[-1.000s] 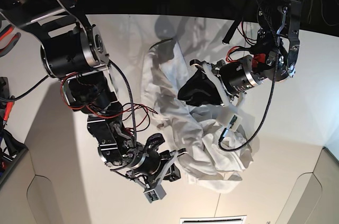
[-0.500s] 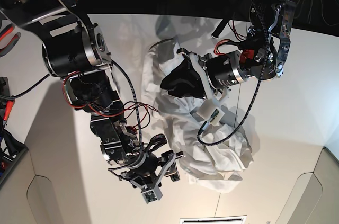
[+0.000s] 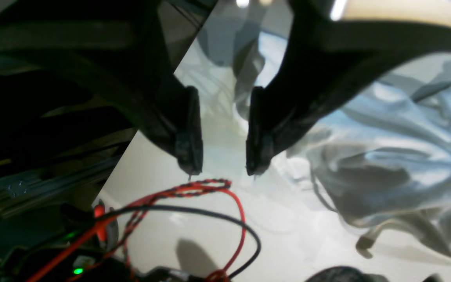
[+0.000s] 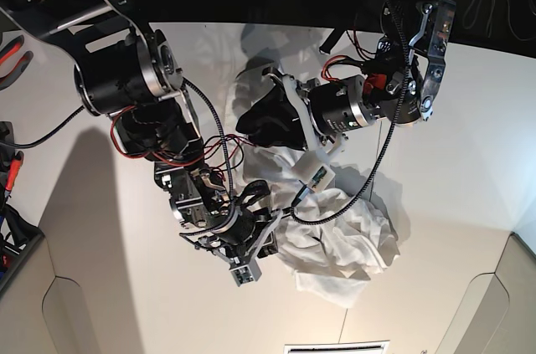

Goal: Layout the t-shirt on the table in an organized manner, then fold the t-shirt properly
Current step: 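Lower the right gripper into the shirt fabric and close on it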

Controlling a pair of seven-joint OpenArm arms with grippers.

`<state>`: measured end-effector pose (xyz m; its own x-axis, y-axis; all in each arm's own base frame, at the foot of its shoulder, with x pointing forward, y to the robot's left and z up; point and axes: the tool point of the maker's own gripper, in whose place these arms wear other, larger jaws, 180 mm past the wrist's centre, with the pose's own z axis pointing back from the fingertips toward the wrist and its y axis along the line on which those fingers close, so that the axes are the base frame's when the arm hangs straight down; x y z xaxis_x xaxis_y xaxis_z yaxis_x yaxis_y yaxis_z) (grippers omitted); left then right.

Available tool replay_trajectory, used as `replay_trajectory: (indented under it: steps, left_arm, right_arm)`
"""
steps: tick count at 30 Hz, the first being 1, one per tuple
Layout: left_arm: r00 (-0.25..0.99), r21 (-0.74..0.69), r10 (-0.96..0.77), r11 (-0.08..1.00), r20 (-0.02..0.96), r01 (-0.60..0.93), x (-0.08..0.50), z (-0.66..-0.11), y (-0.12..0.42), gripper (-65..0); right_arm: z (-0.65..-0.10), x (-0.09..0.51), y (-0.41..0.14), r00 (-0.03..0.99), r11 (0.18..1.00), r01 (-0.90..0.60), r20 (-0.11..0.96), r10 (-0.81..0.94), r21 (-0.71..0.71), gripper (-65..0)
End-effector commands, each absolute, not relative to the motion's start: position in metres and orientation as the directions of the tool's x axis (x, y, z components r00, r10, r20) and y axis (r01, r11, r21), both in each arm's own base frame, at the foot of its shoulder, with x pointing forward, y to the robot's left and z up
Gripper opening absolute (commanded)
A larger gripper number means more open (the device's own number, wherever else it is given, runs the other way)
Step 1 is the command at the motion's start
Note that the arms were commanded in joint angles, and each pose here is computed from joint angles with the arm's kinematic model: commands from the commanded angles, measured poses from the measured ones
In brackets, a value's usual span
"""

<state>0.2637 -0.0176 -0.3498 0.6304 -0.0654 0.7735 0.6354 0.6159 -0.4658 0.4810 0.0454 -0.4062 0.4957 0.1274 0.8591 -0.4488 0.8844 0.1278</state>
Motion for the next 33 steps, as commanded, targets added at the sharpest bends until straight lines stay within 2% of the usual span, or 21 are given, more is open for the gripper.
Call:
replay_trajectory:
  steps: [1, 5, 10, 14, 15, 17, 18, 19, 26, 31, 33]
  left_arm:
    - [0.594, -0.461, -0.037, 0.593, 0.803, 0.66, 0.27, -0.334, -0.022, -42.2]
    - [0.6, -0.486, -0.011, 0.576, 0.8, 0.658, 0.269, -0.329, -0.024, -42.2]
    - [0.6, -0.499, 0.0, 0.555, 0.8, 0.665, 0.267, -0.326, -0.028, -42.2]
    - [0.602, -0.498, -0.005, 0.556, 0.799, 0.665, 0.266, -0.326, -0.028, -42.2]
    - [0.602, -0.497, -0.006, 0.557, 0.799, 0.665, 0.266, -0.327, -0.027, -42.2]
    - [0.605, -0.497, -0.011, 0.557, 0.796, 0.665, 0.266, -0.327, -0.028, -42.2]
    - [0.605, -0.497, -0.012, 0.557, 0.796, 0.665, 0.266, -0.328, -0.027, -42.2]
    - [0.605, -0.497, -0.012, 0.557, 0.796, 0.665, 0.266, -0.328, -0.027, -42.2]
    - [0.605, -0.498, -0.011, 0.556, 0.796, 0.665, 0.266, -0.327, -0.028, -42.2]
    - [0.605, -0.498, -0.011, 0.556, 0.796, 0.665, 0.266, -0.327, -0.028, -42.2]
    - [0.605, -0.498, -0.011, 0.556, 0.796, 0.665, 0.266, -0.327, -0.028, -42.2]
  right_arm:
    - [-0.373, 0.501, 0.053, 0.419, 0.874, -0.47, 0.902, 0.099, 0.123, -65.0]
    - [-0.36, 0.504, 0.059, 0.389, 0.859, -0.496, 0.917, 0.09, 0.126, -65.0]
    - [-0.324, 0.512, 0.072, 0.303, 0.826, -0.551, 0.95, 0.072, 0.114, -65.0]
    - [-0.317, 0.517, 0.068, 0.285, 0.841, -0.532, 0.956, 0.071, 0.097, -65.0]
    - [-0.319, 0.517, 0.066, 0.289, 0.849, -0.52, 0.955, 0.071, 0.094, -59.6]
    - [-0.328, 0.515, 0.06, 0.306, 0.868, -0.488, 0.949, 0.073, 0.091, -39.6]
    - [-0.334, 0.514, 0.058, 0.315, 0.875, -0.476, 0.946, 0.077, 0.087, -32.8]
    - [-0.339, 0.512, 0.055, 0.322, 0.882, -0.465, 0.943, 0.084, 0.08, -29.9]
    - [-0.383, 0.486, 0.051, 0.406, 0.89, -0.447, 0.908, 0.106, 0.095, -29.8]
    - [-0.393, 0.481, 0.049, 0.418, 0.892, -0.438, 0.904, 0.088, 0.115, -30.1]
    - [-0.391, 0.481, 0.051, 0.417, 0.888, -0.438, 0.907, 0.064, 0.139, -34.0]
